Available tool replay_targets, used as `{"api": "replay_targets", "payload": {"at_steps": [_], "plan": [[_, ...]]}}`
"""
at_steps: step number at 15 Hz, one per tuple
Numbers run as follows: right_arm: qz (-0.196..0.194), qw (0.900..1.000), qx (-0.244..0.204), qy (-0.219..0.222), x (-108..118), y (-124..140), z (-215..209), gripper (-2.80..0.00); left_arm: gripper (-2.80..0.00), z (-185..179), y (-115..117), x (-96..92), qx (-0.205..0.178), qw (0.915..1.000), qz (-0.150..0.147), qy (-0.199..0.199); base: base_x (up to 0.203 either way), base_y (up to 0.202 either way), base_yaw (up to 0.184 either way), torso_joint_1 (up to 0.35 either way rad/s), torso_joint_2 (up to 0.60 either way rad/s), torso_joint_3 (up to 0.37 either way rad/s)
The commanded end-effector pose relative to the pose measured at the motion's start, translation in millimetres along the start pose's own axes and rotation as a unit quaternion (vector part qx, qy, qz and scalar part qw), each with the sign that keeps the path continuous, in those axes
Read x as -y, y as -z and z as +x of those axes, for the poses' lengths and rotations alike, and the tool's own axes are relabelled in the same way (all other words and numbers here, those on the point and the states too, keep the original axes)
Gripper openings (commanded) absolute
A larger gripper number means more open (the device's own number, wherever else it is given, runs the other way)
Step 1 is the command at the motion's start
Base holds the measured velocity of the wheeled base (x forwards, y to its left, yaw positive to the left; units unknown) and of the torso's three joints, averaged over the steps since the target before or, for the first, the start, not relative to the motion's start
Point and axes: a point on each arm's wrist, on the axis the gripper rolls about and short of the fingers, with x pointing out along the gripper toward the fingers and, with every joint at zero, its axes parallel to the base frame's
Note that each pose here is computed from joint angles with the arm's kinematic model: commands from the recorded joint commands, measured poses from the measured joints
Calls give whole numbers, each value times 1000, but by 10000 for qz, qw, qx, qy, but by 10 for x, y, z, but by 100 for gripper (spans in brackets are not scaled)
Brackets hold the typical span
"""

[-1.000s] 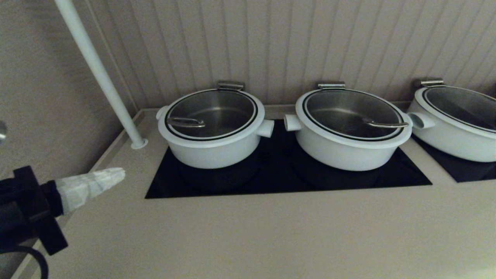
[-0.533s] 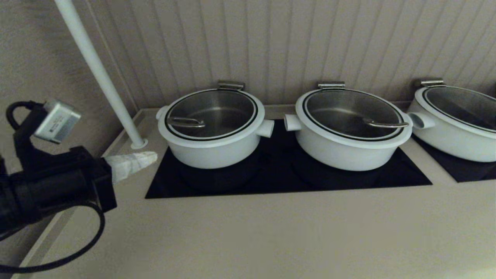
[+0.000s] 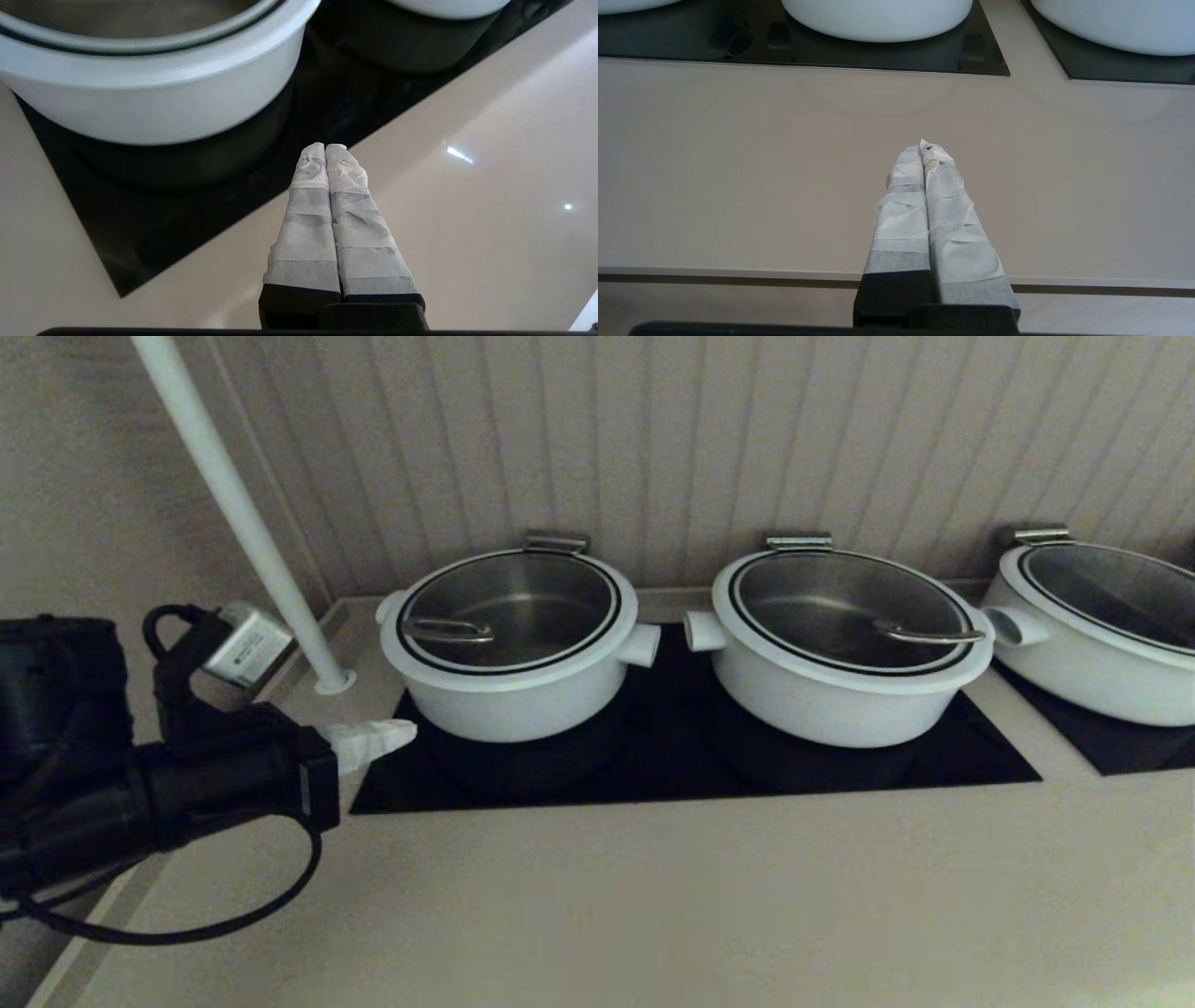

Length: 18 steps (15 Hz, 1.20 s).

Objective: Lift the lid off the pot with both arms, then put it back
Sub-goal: Open the food pot lid a small opening with the left arm

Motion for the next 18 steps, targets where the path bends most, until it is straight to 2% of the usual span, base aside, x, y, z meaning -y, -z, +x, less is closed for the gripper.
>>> {"api": "replay_targets", "payload": {"at_steps": [1,5,13,18], "plan": [[-5,10000,1,-3,0,0,0,-280,-280,103,16,-49,-61,10000,-31,13,0,0,0,0,0,0],[-5,10000,-2,-4,0,0,0,-280,-280,324,-89,-163,172,9998,78,-3,0,0,0,0,0,0],[-5,10000,-6,-4,0,-1,1,-280,-280,627,-146,-269,159,9998,124,38,0,0,0,0,0,0],[-5,10000,0,-3,0,0,0,-280,-280,786,-139,-359,348,9990,193,-207,0,0,0,0,0,0]]}}
